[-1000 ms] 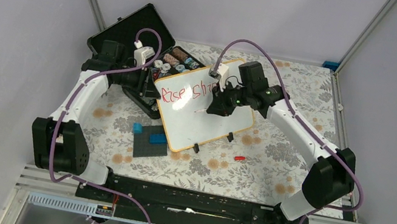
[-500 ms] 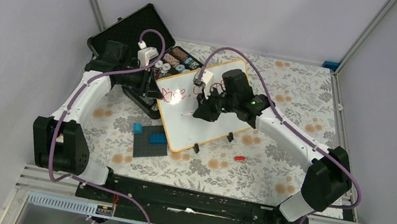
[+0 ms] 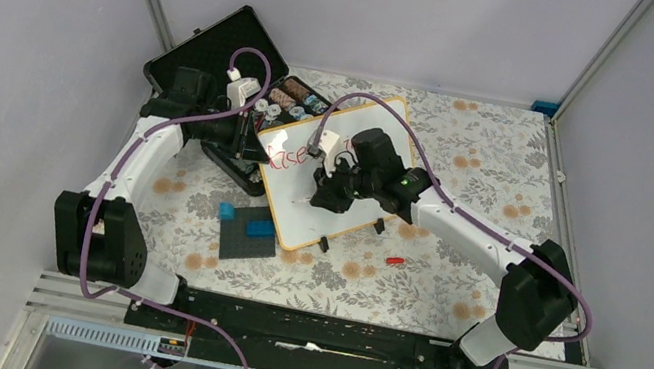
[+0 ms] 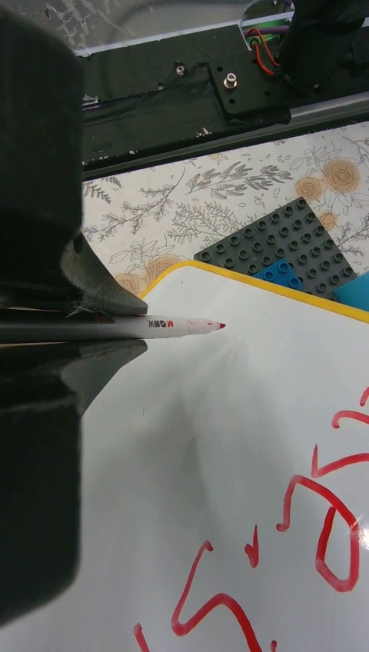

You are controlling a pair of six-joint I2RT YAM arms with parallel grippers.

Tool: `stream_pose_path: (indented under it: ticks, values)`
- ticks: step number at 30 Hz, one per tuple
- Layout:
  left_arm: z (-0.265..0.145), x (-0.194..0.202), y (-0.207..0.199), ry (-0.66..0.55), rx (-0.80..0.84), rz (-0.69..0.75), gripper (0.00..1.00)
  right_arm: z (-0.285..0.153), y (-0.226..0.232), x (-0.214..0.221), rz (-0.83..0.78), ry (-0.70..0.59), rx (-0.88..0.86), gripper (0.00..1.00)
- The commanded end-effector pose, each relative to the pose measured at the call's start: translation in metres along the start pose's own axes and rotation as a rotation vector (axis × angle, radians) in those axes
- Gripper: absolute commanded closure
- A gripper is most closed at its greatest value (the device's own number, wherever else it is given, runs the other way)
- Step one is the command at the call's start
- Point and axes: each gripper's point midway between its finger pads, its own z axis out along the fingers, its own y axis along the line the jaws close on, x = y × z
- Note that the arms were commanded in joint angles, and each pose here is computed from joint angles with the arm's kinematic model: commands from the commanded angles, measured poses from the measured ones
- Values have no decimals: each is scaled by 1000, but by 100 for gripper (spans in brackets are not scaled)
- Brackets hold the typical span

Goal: Write a sentence on the whiteboard

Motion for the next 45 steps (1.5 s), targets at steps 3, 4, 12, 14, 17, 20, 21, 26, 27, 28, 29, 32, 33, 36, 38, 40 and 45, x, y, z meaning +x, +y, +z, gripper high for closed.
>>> stream_pose_path:
  ticks: [3,4,12,14,17,20,21,26,27,28,29,32,33,36,38,40,45]
  values:
    - [4,-7,11,-13,-47,56,100,-4,0,-26,-35,-85,42,100]
    - [4,-7,11,-13,-47,56,100,-3,-1,-28,-37,-88,47,100]
    - [4,-7,11,-12,-47,55,100,1,-11,-37,-45,-107,86,100]
    - [4,-7,11,-11,-47,54,100,3,-14,-36,-45,-104,95,100]
    - [5,-6,12,-10,-49,55,100,5,-18,-34,-50,-95,107,100]
    - [5,-6,12,-10,-50,56,100,8,-19,-28,-50,-79,111,100]
    - [4,-6,12,-10,-50,56,100,9,-20,-25,-50,-73,111,100]
    - [4,-6,12,-10,-51,59,100,10,-19,-11,-50,-47,108,100]
    - [4,-6,12,-11,-52,59,100,10,-18,-8,-48,-41,106,100]
    - [4,-6,12,-10,-53,60,100,10,-18,-6,-48,-38,106,100]
    - [5,-6,12,-10,-52,59,100,9,-17,-5,-48,-36,105,100]
    - [5,-6,12,-9,-52,60,100,9,-15,2,-43,-22,97,100]
    - [5,-6,13,-9,-52,59,100,9,-14,4,-42,-19,94,100]
    - [5,-6,12,-10,-52,60,100,10,-12,13,-35,-6,87,100]
    - [5,-6,13,-9,-55,61,100,10,-10,19,-30,6,78,100]
    - [5,-6,13,-9,-54,61,100,11,-8,25,-25,15,68,100]
    - [5,-6,13,-8,-53,60,100,11,-4,28,-22,19,54,100]
